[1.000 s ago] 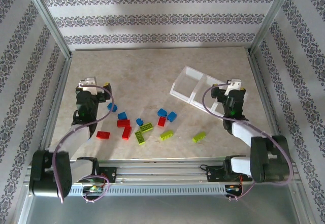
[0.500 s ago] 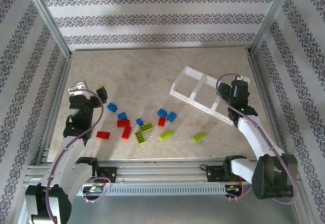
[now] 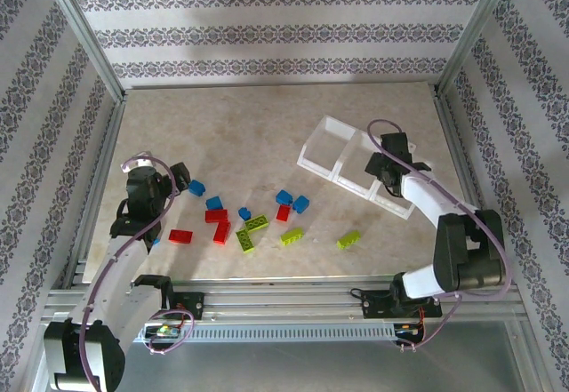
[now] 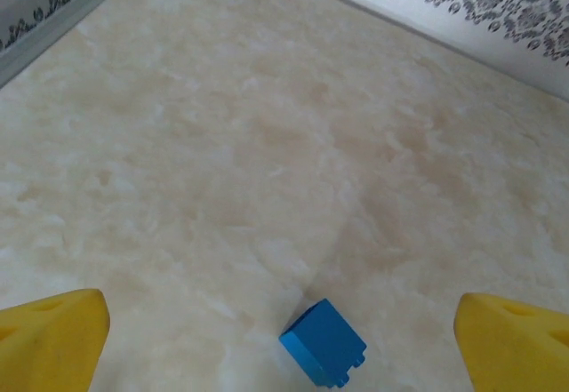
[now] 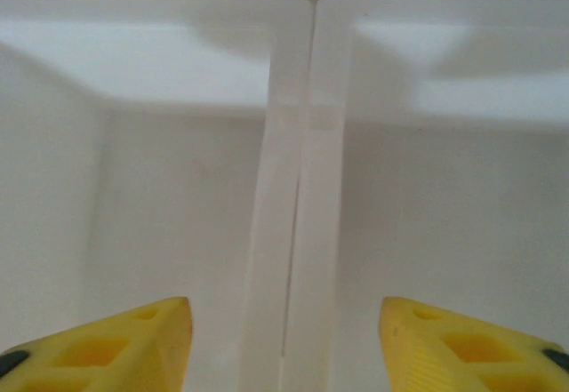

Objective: Sort the legos into containers by color
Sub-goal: Move the container to the center of the table, then pick up the lego from the bottom-left of the table, then place the lego in the container, then pick up the lego from the center of the table.

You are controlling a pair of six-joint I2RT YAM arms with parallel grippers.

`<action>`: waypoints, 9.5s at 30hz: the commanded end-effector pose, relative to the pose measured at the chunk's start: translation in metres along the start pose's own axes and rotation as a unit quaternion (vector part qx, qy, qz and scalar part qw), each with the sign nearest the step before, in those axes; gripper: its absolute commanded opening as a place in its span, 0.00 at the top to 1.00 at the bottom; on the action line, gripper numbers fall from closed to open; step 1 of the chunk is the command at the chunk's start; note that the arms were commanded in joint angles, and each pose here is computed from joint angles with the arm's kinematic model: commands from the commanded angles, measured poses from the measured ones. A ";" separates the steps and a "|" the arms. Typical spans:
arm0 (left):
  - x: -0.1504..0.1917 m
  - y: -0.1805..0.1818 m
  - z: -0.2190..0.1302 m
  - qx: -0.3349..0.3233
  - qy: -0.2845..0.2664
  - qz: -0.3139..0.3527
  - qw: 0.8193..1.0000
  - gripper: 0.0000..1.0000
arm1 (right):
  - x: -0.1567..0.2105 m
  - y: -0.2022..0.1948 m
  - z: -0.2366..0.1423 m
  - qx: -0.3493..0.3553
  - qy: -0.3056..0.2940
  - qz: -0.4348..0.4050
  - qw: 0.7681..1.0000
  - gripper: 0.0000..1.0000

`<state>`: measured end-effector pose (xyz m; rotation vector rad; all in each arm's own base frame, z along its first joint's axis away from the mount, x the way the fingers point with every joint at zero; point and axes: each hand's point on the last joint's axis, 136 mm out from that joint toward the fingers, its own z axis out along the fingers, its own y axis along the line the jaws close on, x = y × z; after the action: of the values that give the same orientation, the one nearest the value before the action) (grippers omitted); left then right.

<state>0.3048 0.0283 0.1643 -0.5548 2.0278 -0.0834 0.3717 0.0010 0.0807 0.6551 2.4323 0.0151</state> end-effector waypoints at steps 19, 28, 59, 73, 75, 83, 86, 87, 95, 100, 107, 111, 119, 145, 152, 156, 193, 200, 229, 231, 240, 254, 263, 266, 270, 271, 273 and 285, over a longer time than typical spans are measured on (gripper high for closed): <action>0.016 -0.004 -0.005 0.013 0.048 -0.041 0.998 0.00 | 0.036 0.125 0.028 -0.074 0.069 -0.168 0.981 0.70; 0.034 -0.002 -0.010 0.008 0.096 -0.043 0.994 0.00 | 0.053 0.171 0.036 -0.094 0.092 -0.170 0.977 0.70; 0.120 0.061 -0.059 -0.150 0.244 -0.119 0.951 0.03 | 0.003 0.152 -0.074 -0.124 -0.004 -0.164 0.979 0.13; 0.144 0.073 -0.047 -0.191 0.271 -0.119 0.936 0.14 | 0.018 0.110 -0.092 -0.110 -0.025 -0.143 0.983 0.02; 0.145 0.074 -0.046 -0.200 0.274 -0.111 0.934 0.14 | 0.018 0.106 -0.092 -0.106 -0.028 -0.144 0.984 0.02; 0.148 0.059 -0.030 -0.210 0.271 -0.074 0.936 0.14 | 0.026 0.102 -0.089 -0.108 -0.022 -0.148 0.983 0.02; 0.149 0.053 -0.024 -0.214 0.270 -0.058 0.937 0.13 | 0.029 0.101 -0.088 -0.111 -0.018 -0.151 0.982 0.02; 0.151 0.052 -0.023 -0.215 0.271 -0.057 0.936 0.13 | 0.029 0.101 -0.089 -0.112 -0.018 -0.151 0.982 0.02; 0.165 0.061 -0.027 -0.230 0.289 -0.052 0.928 0.11 | 0.039 0.089 -0.091 -0.113 -0.014 -0.148 0.982 0.02; 0.174 0.067 -0.039 -0.231 0.298 -0.044 0.925 0.19 | 0.042 0.084 -0.090 -0.113 -0.010 -0.141 0.984 0.02; 0.179 0.071 -0.050 -0.221 0.297 -0.055 0.927 0.25 | 0.044 0.084 -0.090 -0.116 -0.007 -0.128 0.985 0.02; 0.181 0.070 -0.052 -0.218 0.303 -0.058 0.926 0.29 | 0.042 0.085 -0.091 -0.119 -0.009 -0.124 0.985 0.02; 0.189 0.064 -0.052 -0.206 0.318 -0.048 0.924 0.41 | 0.040 0.083 -0.093 -0.115 -0.014 -0.120 0.986 0.02; 0.135 0.017 -0.019 -0.135 0.251 -0.001 0.959 0.71 | 0.035 0.067 -0.090 -0.090 -0.018 -0.086 0.992 0.02; 0.075 -0.058 0.007 -0.034 0.214 0.047 0.975 0.71 | 0.045 0.057 -0.087 -0.078 -0.009 -0.062 0.995 0.01; 0.059 -0.110 0.025 0.013 0.209 0.096 0.973 0.71 | 0.051 0.051 -0.089 -0.076 -0.008 -0.053 0.996 0.02; 0.076 -0.261 0.104 0.058 0.215 0.202 0.954 0.37 | 0.133 0.058 -0.099 -0.082 0.036 -0.100 0.991 0.04; 0.040 -0.253 0.064 0.078 0.171 0.166 0.968 0.10 | 0.153 0.090 -0.104 -0.108 0.053 -0.110 0.987 0.08; 0.017 -0.082 -0.008 -0.002 0.081 0.033 0.996 0.00 | 0.171 0.159 -0.044 -0.058 0.124 -0.117 0.984 0.26; 0.018 -0.081 -0.009 -0.002 0.083 0.033 0.996 0.00 | 0.175 0.156 -0.039 -0.051 0.130 -0.118 0.983 0.28; 0.024 -0.079 -0.008 -0.001 0.093 0.025 0.995 0.00 | 0.189 0.141 -0.038 -0.044 0.152 -0.118 0.980 0.35; 0.026 -0.077 -0.006 -0.005 0.096 0.020 0.995 0.00 | 0.201 0.136 -0.042 -0.050 0.158 -0.153 0.974 0.41; 0.031 -0.070 -0.003 -0.011 0.108 0.008 0.994 0.00 | 0.206 0.154 -0.036 -0.059 0.176 -0.183 0.965 0.61; 0.033 -0.066 -0.002 -0.014 0.114 0.001 0.993 0.00 | 0.203 0.158 -0.040 -0.062 0.175 -0.191 0.964 0.72; 0.034 -0.060 -0.001 -0.023 0.118 -0.004 0.993 0.00 | 0.184 0.164 -0.057 -0.071 0.158 -0.207 0.963 0.78; 0.034 -0.058 -0.001 -0.025 0.119 -0.004 0.993 0.00 | 0.178 0.165 -0.062 -0.070 0.152 -0.211 0.963 0.79; 0.034 -0.056 -0.001 -0.028 0.120 -0.003 0.992 0.00 | 0.165 0.169 -0.072 -0.073 0.138 -0.222 0.963 0.81; 0.038 -0.047 -0.007 -0.032 0.124 -0.012 0.992 0.00 | 0.090 0.200 -0.077 -0.089 0.060 -0.230 0.967 0.81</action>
<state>0.3074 -0.0362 0.1514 -0.6040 2.2695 -0.1082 0.3409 0.2360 0.1208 0.0465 2.6294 0.1598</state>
